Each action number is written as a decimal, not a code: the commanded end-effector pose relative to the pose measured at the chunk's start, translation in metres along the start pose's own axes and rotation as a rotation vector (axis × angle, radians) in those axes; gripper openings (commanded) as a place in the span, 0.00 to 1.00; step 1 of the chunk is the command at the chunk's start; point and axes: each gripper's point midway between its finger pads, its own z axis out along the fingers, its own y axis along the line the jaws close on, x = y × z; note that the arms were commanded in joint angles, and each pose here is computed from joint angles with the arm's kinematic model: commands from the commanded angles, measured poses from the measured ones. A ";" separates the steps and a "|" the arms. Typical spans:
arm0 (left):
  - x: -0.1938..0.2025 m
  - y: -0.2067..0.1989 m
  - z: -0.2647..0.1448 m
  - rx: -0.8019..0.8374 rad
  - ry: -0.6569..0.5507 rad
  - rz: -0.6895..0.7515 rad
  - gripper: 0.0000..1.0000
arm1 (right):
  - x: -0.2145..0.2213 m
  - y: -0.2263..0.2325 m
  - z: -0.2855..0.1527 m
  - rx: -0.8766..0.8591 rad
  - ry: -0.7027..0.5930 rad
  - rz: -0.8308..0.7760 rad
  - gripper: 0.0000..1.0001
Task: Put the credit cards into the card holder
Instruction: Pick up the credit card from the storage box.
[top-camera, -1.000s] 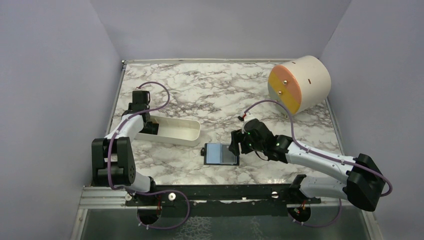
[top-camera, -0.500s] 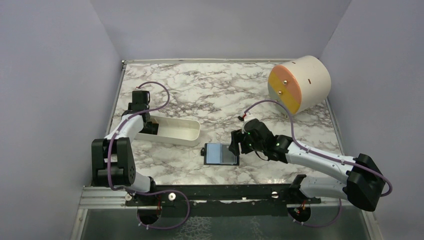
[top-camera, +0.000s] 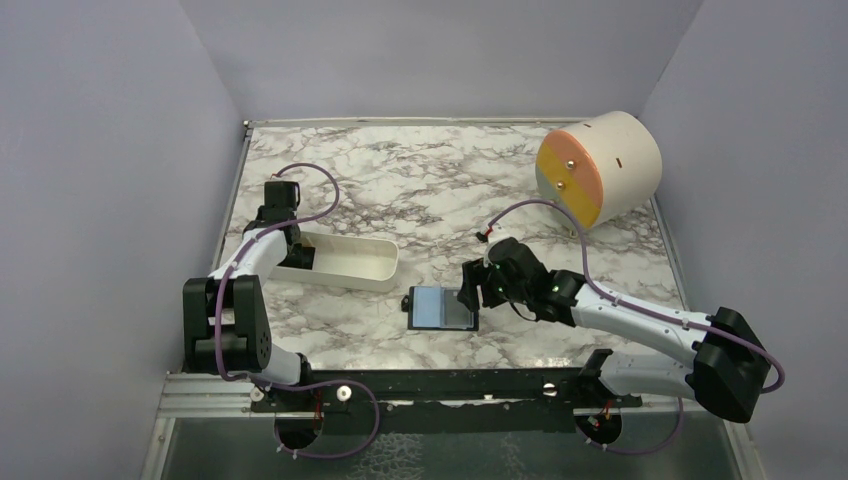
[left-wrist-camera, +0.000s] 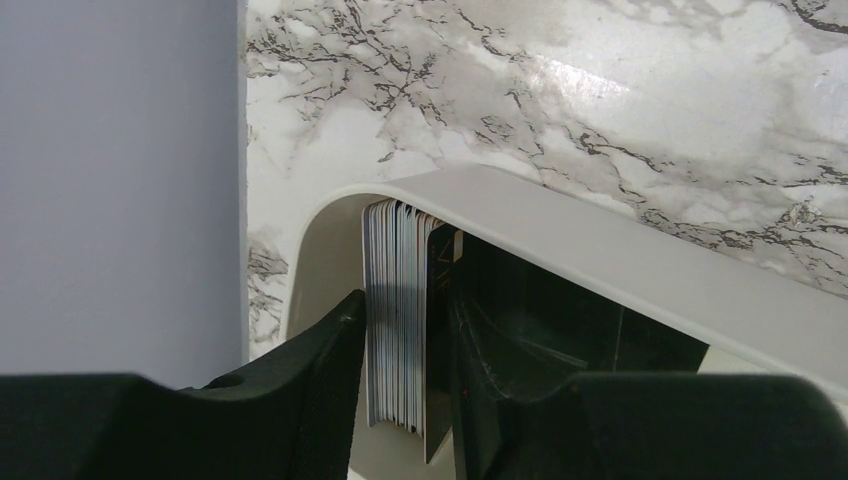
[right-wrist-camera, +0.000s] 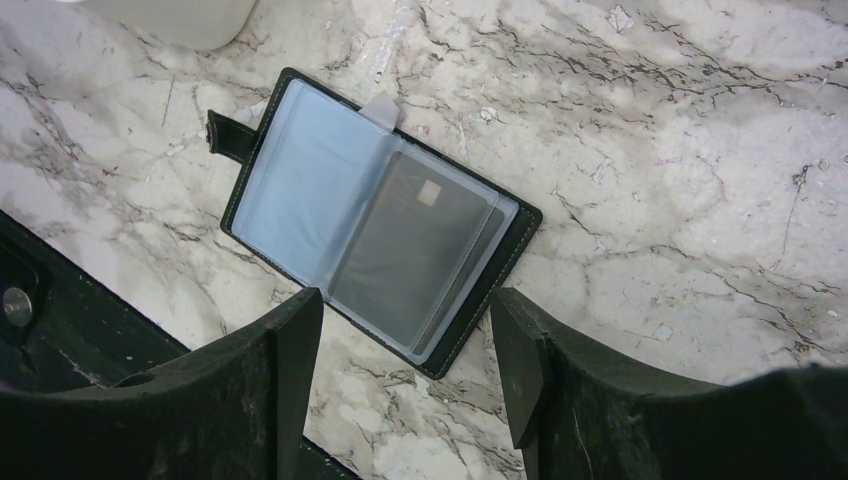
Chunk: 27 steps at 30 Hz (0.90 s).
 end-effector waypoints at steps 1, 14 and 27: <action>-0.014 0.014 -0.009 -0.045 -0.038 -0.016 0.31 | -0.006 0.001 -0.002 -0.010 -0.032 -0.004 0.63; -0.015 0.015 -0.010 -0.042 -0.041 -0.017 0.31 | -0.007 0.001 -0.002 -0.012 -0.031 -0.009 0.63; -0.017 0.018 -0.011 -0.061 -0.039 -0.021 0.38 | -0.007 0.001 -0.001 -0.011 -0.029 -0.012 0.63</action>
